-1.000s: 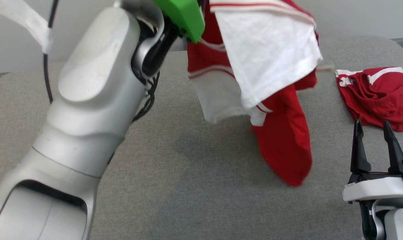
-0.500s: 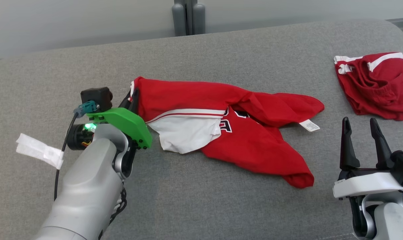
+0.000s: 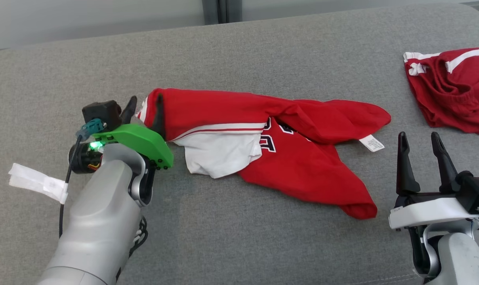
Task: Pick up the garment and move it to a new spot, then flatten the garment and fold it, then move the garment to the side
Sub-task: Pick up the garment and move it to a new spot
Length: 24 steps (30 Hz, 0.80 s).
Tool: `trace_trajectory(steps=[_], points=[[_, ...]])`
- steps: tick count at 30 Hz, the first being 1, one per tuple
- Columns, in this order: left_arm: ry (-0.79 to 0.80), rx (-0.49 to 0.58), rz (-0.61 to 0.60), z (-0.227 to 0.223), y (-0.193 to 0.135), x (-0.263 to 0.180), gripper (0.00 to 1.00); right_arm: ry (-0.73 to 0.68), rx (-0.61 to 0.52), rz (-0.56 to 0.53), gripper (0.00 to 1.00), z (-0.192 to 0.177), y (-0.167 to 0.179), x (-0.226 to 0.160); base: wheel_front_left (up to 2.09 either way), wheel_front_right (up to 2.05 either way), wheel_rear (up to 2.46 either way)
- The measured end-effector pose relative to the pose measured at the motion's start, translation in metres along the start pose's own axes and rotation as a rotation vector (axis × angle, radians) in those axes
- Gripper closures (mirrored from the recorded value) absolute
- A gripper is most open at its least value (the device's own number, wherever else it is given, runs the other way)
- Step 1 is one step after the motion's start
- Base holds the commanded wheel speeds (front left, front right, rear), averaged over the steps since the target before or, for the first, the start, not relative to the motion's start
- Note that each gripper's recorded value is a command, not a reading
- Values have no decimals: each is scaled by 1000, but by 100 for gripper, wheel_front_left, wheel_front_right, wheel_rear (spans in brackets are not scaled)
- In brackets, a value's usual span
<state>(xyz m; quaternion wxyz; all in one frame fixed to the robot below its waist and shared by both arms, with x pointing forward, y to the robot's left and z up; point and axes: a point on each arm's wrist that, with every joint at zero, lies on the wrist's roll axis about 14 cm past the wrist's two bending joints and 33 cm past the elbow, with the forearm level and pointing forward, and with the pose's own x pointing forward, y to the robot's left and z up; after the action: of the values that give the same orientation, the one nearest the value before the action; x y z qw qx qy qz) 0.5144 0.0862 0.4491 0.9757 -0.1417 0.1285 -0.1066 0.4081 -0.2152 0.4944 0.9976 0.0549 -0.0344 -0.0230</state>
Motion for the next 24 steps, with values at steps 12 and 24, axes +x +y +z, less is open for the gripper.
trace_trajectory(steps=[12, 24], points=[[-148, 53, -34, 30, -5, -30, 0, -33, -32, 29, 0, 13, 9, 2, 0, 0, 0], [-240, 46, 88, 21, 17, -105, 0, -38, -27, 96, 0, 18, 31, -17, 0, 0, 0]])
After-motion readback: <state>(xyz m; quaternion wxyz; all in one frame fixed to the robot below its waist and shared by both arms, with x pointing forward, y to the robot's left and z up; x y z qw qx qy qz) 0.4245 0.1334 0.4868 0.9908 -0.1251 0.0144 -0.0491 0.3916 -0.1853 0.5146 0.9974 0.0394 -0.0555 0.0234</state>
